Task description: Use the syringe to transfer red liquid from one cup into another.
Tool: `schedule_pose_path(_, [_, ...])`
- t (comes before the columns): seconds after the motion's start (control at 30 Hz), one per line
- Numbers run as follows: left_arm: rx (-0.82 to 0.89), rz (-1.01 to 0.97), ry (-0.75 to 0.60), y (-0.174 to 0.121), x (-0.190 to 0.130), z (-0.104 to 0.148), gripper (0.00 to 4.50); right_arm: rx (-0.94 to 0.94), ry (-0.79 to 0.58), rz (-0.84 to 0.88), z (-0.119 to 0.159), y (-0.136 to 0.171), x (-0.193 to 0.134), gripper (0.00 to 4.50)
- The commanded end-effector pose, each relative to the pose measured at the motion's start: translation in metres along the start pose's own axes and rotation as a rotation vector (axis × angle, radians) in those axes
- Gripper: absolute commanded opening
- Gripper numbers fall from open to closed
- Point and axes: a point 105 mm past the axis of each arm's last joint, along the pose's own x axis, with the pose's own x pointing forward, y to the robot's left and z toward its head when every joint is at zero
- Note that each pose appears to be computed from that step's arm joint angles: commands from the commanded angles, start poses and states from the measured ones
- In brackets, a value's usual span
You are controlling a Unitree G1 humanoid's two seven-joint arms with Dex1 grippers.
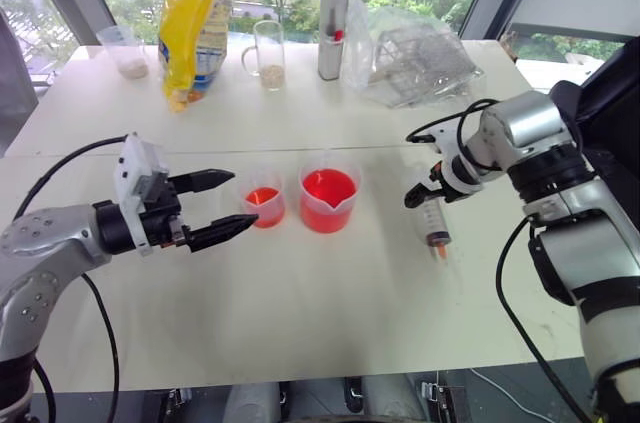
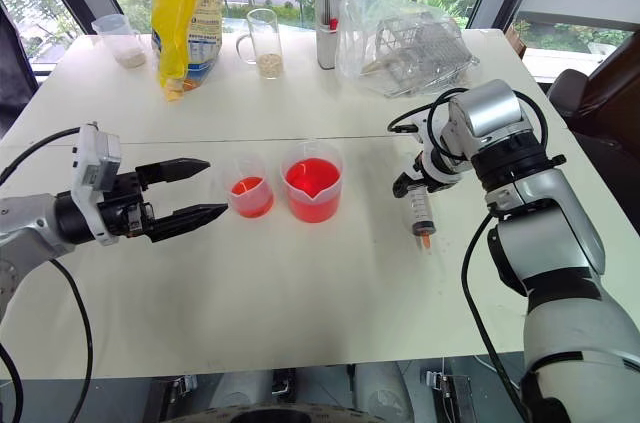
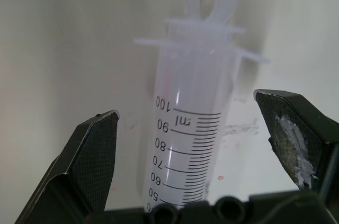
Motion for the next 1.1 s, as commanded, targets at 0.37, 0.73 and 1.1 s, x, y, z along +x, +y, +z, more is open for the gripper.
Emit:
schedule_pose_path(0.37, [0.049,0.032,-0.041,-0.002,-0.003,0.012,4.50,0.088,0.053,0.005,-0.004,0.006,0.017,1.43])
schedule_pose_path(0.73, [0.056,0.036,-0.074,0.010,-0.009,0.029,4.50,0.016,-0.598,0.135,0.069,0.008,-0.096,1.42])
schedule_pose_path(1.1, [0.104,-0.033,-0.150,0.033,0.001,0.070,4.50,-0.276,-1.381,0.732,0.067,0.094,-0.222,1.42])
